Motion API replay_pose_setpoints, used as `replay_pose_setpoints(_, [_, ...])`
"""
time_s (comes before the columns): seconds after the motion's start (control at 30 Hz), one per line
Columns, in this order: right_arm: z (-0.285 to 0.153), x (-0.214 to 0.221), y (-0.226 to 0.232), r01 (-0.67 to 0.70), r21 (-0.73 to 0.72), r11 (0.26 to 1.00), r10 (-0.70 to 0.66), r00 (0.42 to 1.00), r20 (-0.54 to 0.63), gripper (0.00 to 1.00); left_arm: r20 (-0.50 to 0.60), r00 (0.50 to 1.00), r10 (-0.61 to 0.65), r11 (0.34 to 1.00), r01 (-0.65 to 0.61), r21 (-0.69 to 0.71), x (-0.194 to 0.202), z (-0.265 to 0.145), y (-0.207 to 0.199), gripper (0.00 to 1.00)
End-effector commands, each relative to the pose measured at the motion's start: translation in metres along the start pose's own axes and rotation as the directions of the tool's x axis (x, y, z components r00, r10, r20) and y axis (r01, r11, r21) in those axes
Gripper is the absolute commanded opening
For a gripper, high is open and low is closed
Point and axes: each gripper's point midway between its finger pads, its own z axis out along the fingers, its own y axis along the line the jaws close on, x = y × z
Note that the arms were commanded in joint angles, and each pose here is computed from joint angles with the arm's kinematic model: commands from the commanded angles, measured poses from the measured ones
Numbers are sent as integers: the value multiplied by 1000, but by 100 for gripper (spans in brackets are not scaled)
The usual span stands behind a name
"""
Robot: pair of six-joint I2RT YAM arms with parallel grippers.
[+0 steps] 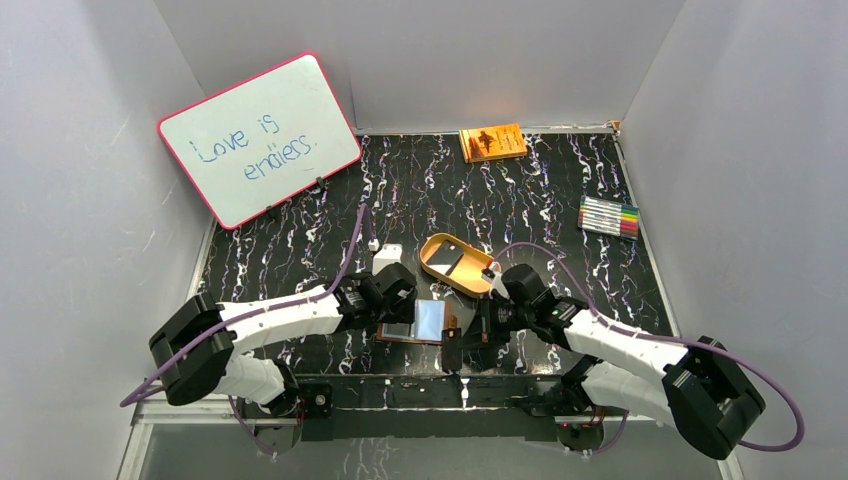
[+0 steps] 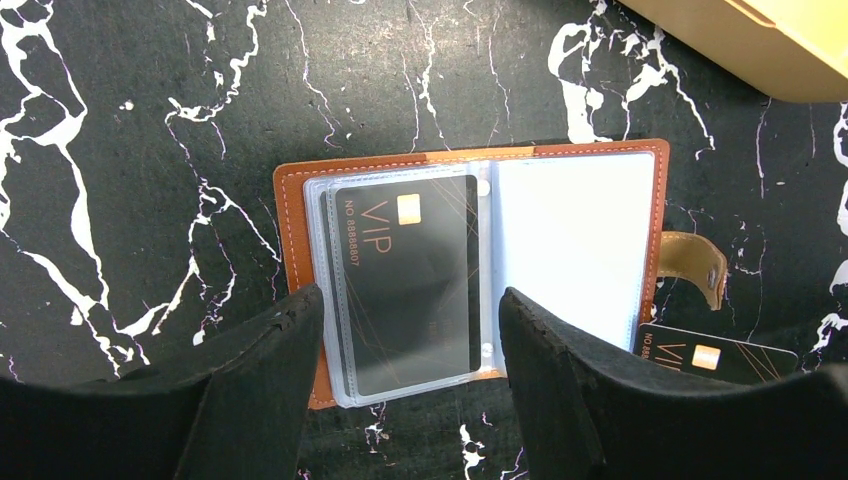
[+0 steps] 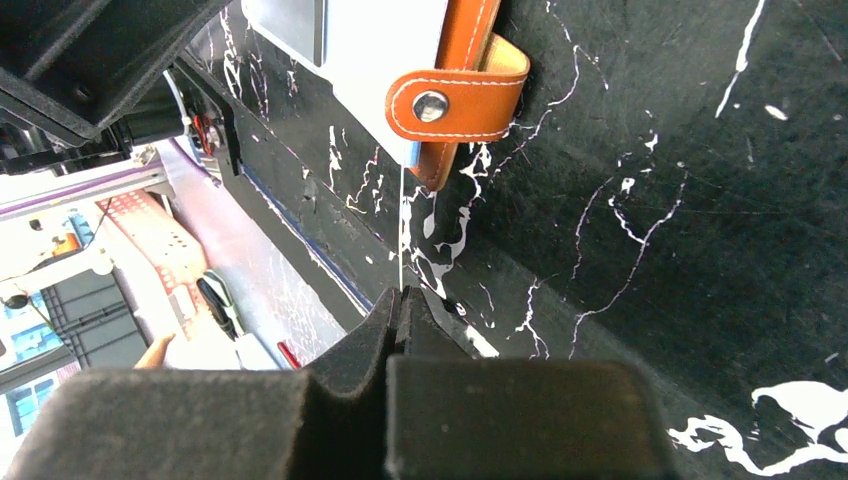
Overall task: Put the credit cards into the card holder
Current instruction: Turn over the card slot in the card holder.
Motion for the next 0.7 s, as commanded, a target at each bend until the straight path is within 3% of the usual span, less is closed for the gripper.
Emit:
replay_pose_setpoints(0.0, [2, -4, 7, 1, -47, 999, -1, 1000, 8, 0, 15, 1000, 1, 1000, 0, -24, -1, 0, 6, 62])
replay_pose_setpoints(0.47, [11, 4, -8, -47, -27, 999, 46, 999, -27, 0, -3, 1000, 5, 1000, -5, -18, 4, 3, 5, 62])
replay_pose_setpoints(0.67, [20, 2, -3, -74, -55, 996, 71, 996, -61, 0, 13, 1000, 7, 1000, -7, 22, -7, -4, -7, 69])
